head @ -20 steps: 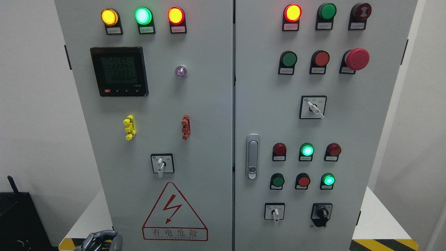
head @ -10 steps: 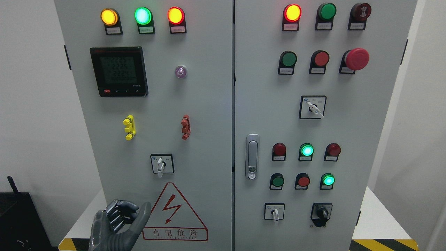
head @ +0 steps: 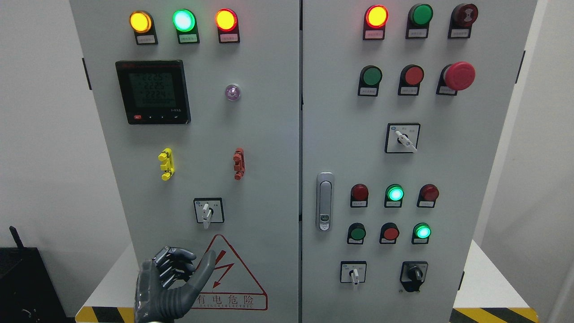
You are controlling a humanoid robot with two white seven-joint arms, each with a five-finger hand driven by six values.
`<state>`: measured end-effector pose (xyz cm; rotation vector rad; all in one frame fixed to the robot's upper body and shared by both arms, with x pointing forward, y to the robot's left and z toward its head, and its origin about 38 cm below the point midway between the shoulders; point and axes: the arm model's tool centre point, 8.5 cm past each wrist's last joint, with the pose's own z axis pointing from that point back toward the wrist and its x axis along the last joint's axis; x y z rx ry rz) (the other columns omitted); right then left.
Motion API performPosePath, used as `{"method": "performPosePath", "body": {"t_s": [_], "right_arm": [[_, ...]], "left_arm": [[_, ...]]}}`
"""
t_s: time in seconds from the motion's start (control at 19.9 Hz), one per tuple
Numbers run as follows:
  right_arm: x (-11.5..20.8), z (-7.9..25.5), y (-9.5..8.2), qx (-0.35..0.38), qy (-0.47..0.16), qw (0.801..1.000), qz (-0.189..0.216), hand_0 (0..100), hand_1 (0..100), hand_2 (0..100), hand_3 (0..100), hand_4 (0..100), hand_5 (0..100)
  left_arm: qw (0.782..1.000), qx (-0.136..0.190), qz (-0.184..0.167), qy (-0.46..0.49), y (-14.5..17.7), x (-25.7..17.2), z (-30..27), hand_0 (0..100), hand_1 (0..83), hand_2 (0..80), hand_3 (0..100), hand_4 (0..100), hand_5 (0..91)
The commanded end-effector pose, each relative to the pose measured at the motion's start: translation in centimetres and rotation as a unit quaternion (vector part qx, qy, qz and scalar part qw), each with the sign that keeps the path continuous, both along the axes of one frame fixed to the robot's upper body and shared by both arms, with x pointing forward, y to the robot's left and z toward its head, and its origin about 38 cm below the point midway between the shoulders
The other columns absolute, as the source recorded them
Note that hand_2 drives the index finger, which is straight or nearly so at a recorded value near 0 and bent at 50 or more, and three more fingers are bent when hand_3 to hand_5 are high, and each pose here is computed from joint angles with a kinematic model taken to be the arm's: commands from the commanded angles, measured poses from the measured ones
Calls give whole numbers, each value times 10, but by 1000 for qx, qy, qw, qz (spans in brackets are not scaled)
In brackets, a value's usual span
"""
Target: Turn on light switch 1
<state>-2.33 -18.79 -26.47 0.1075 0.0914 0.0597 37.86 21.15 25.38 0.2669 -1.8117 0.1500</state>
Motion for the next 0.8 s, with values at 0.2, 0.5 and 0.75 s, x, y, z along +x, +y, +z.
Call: {"method": "performPosePath", "body": {"t_s": [0.2,0.5,0.75], "right_arm": [[0,0,0,0,0,1000,0,303,0,0,0,0,0],[0,0,0,0,0,1000,1,303,0,0,0,0,0],[0,0,0,0,0,1000,0,303,0,0,0,0,0]], "left_arm": [[999,-28,24,2,-7,3,0,0,737,582,821,798,683],[999,-34,42,6,7,5,-4,1,730,580,817,797,684],[999,-35,41,3,6,9,0,5,728,576,813,797,684]]}}
